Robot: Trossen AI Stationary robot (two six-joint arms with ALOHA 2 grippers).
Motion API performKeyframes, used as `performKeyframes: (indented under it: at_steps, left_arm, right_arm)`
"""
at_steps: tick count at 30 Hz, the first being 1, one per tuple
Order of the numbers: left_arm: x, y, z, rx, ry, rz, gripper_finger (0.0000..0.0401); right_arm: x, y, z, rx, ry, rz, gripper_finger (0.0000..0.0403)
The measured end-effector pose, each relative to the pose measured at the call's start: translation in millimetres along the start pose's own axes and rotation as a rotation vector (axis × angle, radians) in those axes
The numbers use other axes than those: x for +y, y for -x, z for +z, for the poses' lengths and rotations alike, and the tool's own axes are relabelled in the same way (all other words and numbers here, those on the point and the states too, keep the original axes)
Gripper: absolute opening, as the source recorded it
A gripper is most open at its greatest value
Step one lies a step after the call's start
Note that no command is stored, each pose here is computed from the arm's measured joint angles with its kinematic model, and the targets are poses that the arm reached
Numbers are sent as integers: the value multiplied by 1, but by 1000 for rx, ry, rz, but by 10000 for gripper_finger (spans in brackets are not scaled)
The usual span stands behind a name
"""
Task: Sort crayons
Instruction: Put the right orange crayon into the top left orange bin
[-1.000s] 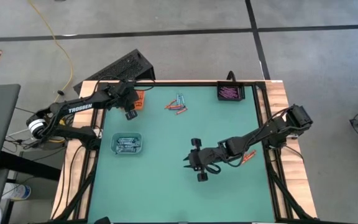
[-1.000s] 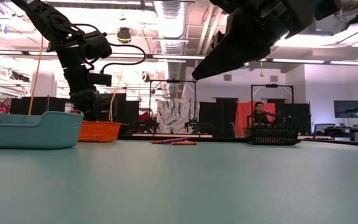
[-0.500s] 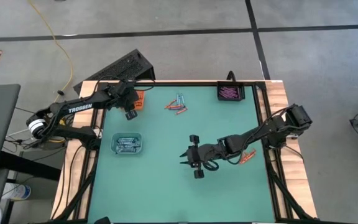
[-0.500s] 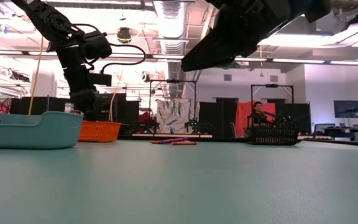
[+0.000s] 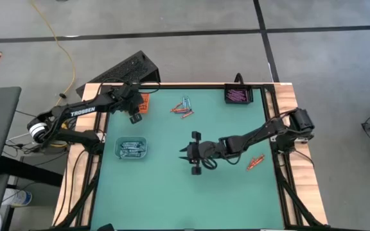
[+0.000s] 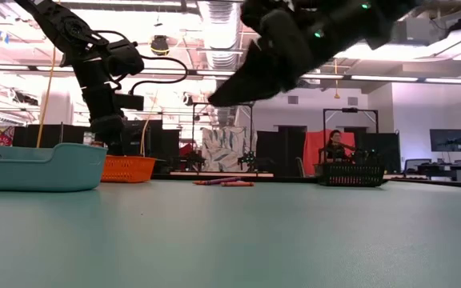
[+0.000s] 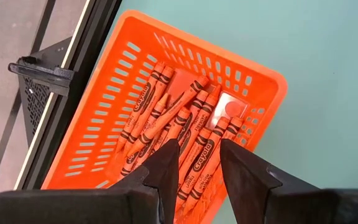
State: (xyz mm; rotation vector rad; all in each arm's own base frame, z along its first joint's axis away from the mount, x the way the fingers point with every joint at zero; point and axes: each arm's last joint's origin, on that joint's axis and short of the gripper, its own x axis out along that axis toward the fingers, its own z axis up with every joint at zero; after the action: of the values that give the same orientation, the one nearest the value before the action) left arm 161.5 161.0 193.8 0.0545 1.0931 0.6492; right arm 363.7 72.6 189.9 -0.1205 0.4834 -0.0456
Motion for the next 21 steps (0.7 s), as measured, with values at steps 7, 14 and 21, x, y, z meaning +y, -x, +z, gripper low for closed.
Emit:
performKeyframes:
  at_steps: [7,14,21]
  left_arm:
    - [0,0,0,1,0,-1,107]
    - [0,0,0,1,0,-1,107]
    - [0,0,0,1,0,0,107]
  right_arm:
    - [-19,-12,15,-82,-30,-61,134]
    - [-26,-12,28,-128,-92,-122,134]
    - [-28,-12,30,-136,-203,-153,134]
